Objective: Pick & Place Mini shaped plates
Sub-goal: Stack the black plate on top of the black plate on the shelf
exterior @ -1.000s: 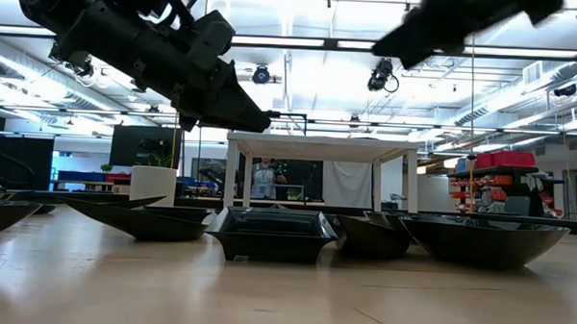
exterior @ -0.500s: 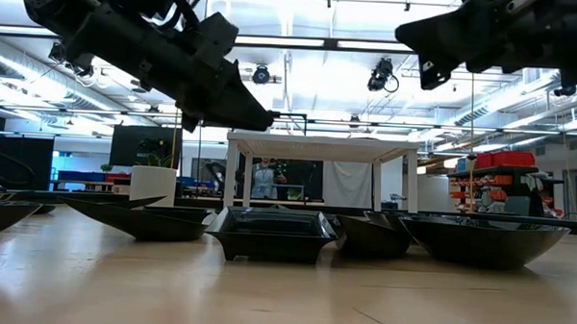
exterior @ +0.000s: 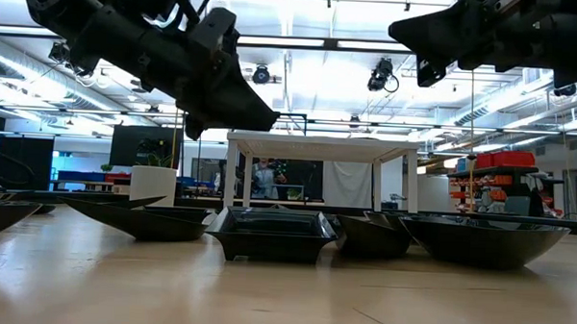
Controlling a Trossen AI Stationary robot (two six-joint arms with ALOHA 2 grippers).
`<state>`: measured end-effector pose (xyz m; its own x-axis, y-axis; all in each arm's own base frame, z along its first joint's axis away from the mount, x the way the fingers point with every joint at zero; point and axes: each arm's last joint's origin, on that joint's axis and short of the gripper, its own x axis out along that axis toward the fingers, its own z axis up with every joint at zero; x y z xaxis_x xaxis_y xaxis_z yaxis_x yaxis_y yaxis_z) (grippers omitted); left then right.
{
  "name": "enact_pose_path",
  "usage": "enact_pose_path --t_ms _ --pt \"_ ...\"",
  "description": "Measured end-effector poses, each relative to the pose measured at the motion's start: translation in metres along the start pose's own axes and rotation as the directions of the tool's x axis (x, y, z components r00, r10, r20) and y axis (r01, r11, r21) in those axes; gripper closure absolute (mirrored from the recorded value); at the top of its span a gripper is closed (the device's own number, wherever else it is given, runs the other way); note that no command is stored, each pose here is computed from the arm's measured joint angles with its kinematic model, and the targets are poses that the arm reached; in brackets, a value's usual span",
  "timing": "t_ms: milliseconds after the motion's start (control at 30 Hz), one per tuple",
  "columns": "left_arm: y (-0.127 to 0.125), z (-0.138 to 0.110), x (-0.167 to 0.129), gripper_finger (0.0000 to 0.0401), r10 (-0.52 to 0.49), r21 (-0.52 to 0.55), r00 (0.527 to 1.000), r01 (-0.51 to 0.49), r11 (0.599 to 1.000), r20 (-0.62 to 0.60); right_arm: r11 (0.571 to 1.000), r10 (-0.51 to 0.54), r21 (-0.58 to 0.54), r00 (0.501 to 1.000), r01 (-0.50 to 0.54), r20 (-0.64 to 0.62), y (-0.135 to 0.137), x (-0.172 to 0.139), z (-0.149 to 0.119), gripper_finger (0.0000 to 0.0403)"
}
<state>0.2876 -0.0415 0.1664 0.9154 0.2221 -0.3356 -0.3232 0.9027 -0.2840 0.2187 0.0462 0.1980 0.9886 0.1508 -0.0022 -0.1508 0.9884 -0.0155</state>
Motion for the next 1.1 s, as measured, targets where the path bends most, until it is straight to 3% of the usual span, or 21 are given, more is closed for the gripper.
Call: enact_pose_path --t_ms 167,300,500,700,800,900,1000,1100 --pt "0.001 0.001 0.0 0.0312 0.059 0.018 0.998 -0.06 0.998 0.034 1.0 0.004 0.029 1.0 -0.004 -0.002 0.0 0.0 0.0 0.0396" --pt "-0.013 -0.006 -0.006 0.0328 0.05 0.149 0.998 -0.055 0.987 0.037 1.0 0.004 0.03 1.0 -0.004 -0.003 0.0 0.0 0.0 0.0396" --pt "-0.04 -0.014 -0.007 0.0371 0.176 0.235 0.976 -0.202 0.951 0.126 0.999 0.004 0.04 1.0 -0.004 -0.004 0.0 0.0 0.0 0.0396" --pt "-0.054 -0.006 0.006 0.0374 0.244 0.208 0.952 -0.28 0.937 0.185 0.998 0.005 0.066 0.999 -0.002 -0.05 0.0 0.0 -0.005 0.0396" --pt "-0.053 -0.002 0.014 0.0359 0.276 0.173 0.941 -0.311 0.935 0.197 0.998 0.005 0.056 0.996 0.0 -0.085 0.0 0.0 -0.008 0.0396" --pt "-0.044 0.0 0.021 0.0332 0.296 0.053 0.941 -0.308 0.95 0.164 0.999 0.004 0.033 0.995 -0.001 -0.102 0.0 0.0 -0.01 0.0396" --pt "-0.032 -0.003 0.027 0.0292 0.289 -0.068 0.954 -0.285 0.956 0.073 1.0 0.003 0.008 0.995 -0.003 -0.102 0.0 0.0 -0.01 0.0396" --pt "-0.019 -0.009 0.03 0.025 0.293 -0.197 0.955 -0.298 0.934 -0.052 1.0 0.004 0.014 0.995 -0.002 -0.104 0.0 0.0 -0.01 0.0396"
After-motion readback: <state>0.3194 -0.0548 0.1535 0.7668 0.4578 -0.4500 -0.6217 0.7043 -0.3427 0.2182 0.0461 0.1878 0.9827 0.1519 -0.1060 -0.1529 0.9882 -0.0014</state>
